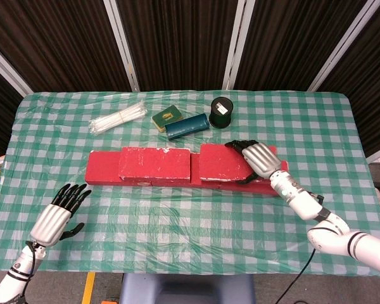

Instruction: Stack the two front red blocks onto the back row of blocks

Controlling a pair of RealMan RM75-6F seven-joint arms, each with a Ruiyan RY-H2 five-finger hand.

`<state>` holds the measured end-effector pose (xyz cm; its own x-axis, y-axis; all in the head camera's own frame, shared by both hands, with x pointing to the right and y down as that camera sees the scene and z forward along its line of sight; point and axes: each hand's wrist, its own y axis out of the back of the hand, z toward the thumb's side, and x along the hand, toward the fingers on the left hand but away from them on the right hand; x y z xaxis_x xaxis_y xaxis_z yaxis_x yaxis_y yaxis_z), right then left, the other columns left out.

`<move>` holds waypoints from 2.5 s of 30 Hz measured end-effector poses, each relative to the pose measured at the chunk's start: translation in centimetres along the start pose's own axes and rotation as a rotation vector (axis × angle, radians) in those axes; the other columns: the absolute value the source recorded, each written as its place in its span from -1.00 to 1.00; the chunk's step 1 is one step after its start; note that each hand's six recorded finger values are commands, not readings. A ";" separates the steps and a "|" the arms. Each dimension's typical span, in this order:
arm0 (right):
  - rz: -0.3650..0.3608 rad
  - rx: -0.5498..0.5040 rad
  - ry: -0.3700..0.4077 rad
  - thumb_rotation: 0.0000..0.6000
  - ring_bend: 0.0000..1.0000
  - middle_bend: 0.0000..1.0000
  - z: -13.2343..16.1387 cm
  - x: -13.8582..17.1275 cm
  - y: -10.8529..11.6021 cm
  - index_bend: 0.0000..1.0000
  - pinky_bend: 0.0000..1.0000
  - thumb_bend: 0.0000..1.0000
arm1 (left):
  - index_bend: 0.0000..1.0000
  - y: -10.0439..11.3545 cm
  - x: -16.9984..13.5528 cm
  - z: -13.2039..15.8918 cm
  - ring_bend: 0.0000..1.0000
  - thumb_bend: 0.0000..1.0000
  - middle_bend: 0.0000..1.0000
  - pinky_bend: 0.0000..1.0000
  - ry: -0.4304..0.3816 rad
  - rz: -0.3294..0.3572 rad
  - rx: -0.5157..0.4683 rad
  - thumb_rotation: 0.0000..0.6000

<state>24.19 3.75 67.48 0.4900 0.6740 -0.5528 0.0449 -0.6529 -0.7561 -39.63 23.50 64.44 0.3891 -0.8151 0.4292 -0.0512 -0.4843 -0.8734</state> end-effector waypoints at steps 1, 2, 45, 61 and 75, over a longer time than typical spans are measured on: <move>0.003 -0.013 -0.003 1.00 -0.03 -0.04 -0.2 -0.2 -0.1 -0.12 0.33 -0.77 | -1.00 -0.1 0.0 0.0 -1.00 -0.44 -1.00 -0.93 0.002 -0.002 0.001 1.00; 0.007 -0.031 -0.007 1.00 -0.03 -0.04 -0.3 -0.5 -0.2 -0.12 0.33 -0.77 | -1.00 -0.1 0.1 -0.1 -1.00 -0.44 -1.00 -0.93 0.005 -0.004 0.001 1.00; 0.068 -0.085 0.012 1.00 -0.15 -0.04 0.6 -3.3 -3.1 -0.30 0.31 -0.77 | -1.00 -0.5 0.5 -0.3 -1.00 -0.42 -1.00 -0.98 0.003 -0.021 0.006 1.00; 0.072 -0.110 0.012 1.00 -0.18 -0.04 0.9 -3.4 -3.0 -0.36 0.31 -0.77 | -1.00 -0.3 0.4 -0.4 -1.00 -0.42 -1.00 -0.98 0.006 -0.018 0.003 1.00; 0.095 -0.098 -0.012 1.00 -0.75 -0.60 0.6 -3.5 -3.4 -0.99 -0.06 -0.77 | -1.00 -0.4 0.5 -0.4 -1.00 -0.42 -1.00 -0.98 0.003 -0.023 -0.001 1.00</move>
<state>21.76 3.81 71.72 0.4857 0.6116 -0.6245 0.0845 -0.7440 -0.6628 -39.81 23.16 65.07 0.3876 -0.8046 0.4498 -0.0434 -0.5033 -0.8630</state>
